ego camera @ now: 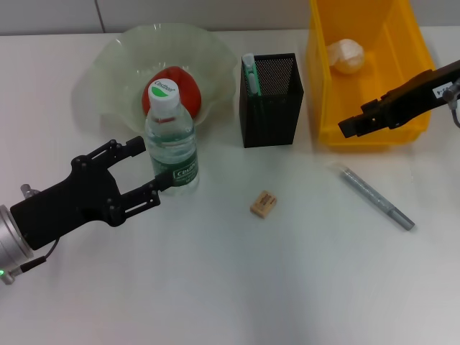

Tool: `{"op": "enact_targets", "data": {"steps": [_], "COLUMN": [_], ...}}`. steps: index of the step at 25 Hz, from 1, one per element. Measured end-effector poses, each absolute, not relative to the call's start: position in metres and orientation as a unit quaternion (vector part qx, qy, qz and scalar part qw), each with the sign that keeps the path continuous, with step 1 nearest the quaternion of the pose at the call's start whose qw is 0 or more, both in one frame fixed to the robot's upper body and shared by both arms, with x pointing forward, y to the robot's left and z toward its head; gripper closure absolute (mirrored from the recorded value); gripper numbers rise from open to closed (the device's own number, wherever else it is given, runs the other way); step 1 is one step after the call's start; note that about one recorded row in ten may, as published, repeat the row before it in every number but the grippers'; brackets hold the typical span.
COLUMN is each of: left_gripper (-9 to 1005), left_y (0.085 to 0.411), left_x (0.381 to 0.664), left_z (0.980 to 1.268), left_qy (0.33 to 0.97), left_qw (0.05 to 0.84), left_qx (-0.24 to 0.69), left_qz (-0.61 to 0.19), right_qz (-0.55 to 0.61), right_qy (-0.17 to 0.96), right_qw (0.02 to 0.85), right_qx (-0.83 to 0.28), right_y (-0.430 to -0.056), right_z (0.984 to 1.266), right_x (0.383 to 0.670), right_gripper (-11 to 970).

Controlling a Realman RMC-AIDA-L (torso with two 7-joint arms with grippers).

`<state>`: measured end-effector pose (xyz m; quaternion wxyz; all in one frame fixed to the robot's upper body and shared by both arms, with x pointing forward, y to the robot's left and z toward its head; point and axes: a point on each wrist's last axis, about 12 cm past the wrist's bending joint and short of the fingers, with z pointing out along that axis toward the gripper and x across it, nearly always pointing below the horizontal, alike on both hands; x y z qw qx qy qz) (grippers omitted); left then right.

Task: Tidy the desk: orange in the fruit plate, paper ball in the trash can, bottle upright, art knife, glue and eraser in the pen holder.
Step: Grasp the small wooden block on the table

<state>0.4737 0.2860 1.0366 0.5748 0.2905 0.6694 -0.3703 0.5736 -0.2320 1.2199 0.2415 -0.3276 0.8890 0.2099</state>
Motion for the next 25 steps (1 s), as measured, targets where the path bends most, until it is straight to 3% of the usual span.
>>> {"op": "enact_targets", "data": {"steps": [17,25], "left_gripper": [200,200], "left_y": [0.284,0.284], "left_x": [0.472,0.472], "left_z": [1.036,1.036], "left_qy": [0.668,0.668], "left_qw": [0.572,0.571], "left_qx": [0.295,0.294], "left_qz": [-0.375,-0.376], "right_qz": [0.221,0.263], "right_qy": [0.893,0.855], "right_qw": [0.211,0.268], "right_qx": [-0.330,-0.356], "right_y": [-0.227,-0.229], "right_z": [1.209,1.192], "right_x": [0.575,0.569], "right_gripper": [393,394]}}
